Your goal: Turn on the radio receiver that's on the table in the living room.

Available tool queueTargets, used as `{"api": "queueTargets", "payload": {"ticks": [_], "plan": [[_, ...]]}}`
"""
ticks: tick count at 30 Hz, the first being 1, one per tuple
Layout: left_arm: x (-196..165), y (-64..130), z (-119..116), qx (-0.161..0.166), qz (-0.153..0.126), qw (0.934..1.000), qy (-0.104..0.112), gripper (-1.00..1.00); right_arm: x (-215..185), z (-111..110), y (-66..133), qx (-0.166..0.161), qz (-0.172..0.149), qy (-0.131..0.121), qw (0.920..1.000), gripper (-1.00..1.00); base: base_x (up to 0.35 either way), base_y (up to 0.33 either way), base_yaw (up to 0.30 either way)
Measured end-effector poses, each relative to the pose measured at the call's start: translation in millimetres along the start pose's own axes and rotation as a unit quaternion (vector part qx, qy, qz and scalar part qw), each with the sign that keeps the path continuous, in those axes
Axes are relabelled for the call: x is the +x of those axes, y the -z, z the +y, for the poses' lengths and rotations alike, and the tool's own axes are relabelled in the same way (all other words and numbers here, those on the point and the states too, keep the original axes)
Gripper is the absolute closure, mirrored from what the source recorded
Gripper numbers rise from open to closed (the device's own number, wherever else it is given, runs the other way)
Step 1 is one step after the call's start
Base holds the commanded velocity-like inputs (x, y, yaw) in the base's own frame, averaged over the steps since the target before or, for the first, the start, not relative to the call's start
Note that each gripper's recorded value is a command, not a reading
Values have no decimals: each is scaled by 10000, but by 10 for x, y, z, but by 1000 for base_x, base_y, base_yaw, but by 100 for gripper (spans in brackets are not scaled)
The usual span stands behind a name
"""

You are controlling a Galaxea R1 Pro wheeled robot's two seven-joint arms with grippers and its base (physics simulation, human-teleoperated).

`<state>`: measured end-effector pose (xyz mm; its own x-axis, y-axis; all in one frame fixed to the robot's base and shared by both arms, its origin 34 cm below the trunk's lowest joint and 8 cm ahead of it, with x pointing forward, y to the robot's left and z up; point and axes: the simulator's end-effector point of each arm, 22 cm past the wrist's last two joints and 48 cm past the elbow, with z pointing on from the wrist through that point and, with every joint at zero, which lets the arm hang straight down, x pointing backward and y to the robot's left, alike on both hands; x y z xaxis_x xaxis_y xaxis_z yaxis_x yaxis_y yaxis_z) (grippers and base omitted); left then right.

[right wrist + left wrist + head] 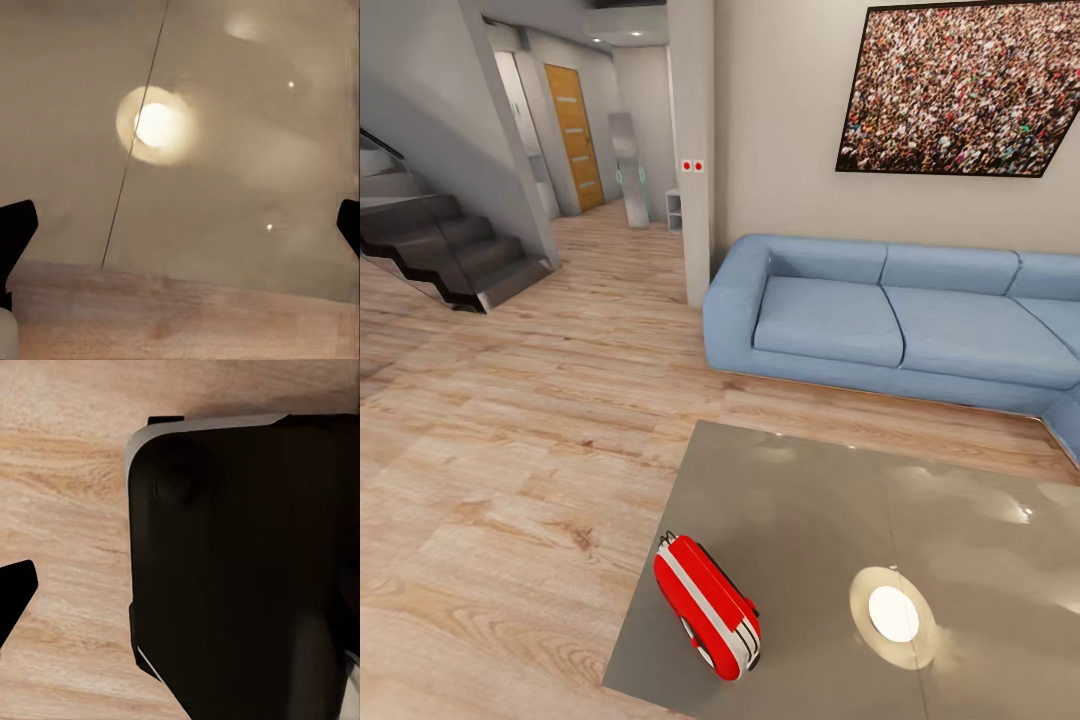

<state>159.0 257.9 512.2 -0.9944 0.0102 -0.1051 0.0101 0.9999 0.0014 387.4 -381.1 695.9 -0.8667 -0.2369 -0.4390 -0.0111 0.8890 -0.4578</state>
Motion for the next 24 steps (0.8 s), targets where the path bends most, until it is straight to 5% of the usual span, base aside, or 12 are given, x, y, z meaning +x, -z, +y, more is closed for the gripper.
{"api": "queueTargets", "payload": {"ticks": [6,16,20,24], "plan": [[-217,-36,-8,14,-59,10000,0,-100,-145,-212,19,140,2,86,9999,-100,0,0,0],[-622,-43,-205,596,-284,9977,122,-100,-383,-287,-97,153,62,116,9998,-100,0,0,0],[-662,-41,-156,608,-323,9973,256,-100,-698,-231,-205,-20,-8,35,10000,-100,0,0,0],[-752,-38,-82,581,-402,9971,292,-100,-1133,-6,-308,-616,-15,-71,9981,-100,0,0,0]]}}
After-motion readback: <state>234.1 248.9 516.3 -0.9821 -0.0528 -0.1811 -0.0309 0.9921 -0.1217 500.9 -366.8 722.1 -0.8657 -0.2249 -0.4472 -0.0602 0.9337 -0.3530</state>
